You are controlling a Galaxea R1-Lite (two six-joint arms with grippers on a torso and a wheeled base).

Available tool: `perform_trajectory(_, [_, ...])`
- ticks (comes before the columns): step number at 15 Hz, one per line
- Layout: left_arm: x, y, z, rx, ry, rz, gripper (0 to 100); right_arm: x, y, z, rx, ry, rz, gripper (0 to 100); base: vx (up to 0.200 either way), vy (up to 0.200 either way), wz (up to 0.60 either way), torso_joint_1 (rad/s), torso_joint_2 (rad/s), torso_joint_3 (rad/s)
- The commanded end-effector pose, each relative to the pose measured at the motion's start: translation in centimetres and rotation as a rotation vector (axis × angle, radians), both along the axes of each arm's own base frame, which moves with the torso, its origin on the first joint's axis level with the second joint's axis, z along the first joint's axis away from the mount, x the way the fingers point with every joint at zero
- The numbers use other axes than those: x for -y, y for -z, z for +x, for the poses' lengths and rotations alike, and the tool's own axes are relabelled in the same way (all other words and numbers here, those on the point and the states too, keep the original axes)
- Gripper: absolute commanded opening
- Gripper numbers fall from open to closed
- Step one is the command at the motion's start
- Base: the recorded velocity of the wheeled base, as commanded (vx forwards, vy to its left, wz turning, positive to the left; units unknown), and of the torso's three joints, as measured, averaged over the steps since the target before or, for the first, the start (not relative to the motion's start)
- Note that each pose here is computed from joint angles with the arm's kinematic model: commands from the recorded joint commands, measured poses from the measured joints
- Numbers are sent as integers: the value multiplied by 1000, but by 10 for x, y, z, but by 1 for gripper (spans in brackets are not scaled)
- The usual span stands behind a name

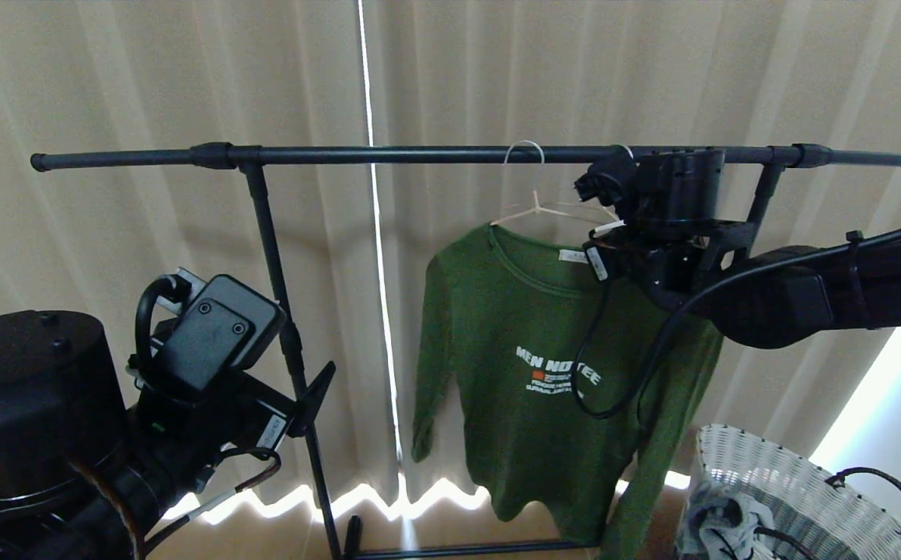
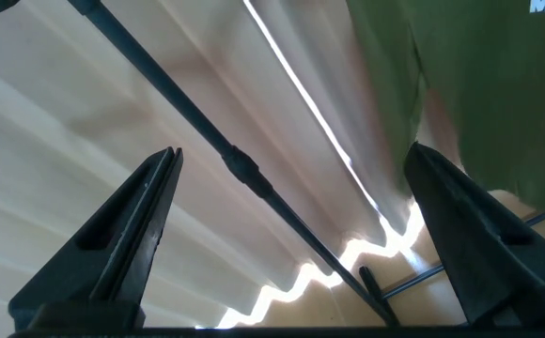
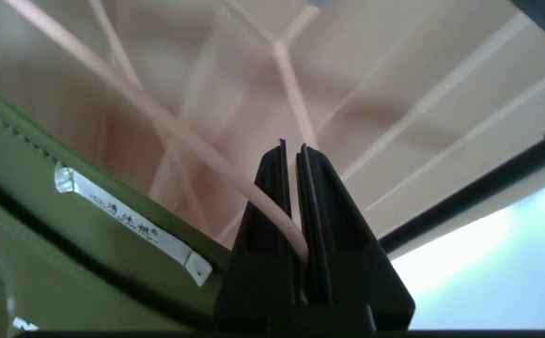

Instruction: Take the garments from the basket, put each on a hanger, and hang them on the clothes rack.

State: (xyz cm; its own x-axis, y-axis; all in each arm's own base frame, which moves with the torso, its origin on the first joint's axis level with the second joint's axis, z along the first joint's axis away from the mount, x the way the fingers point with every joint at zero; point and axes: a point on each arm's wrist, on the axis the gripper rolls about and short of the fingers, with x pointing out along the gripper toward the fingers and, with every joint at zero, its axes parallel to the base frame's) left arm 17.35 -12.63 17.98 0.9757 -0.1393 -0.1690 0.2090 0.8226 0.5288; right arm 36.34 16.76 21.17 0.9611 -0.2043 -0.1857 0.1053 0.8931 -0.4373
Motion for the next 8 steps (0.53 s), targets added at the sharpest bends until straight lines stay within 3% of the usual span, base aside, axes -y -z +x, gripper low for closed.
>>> perform_trajectory(1, [0, 0, 0, 0, 0, 0, 100, -1, -3, 2, 12, -1, 5, 0, 0, 0, 0, 0, 0, 0])
perform_trajectory(5, [0, 0, 0, 1, 0, -1, 100, -1, -17, 6, 72, 89, 15, 0, 0, 0, 0, 0, 0, 0])
perform_trajectory(8, [0, 0, 0, 0, -3, 0, 100, -7, -17, 19, 94, 139, 14, 0, 0, 0, 0, 0, 0, 0])
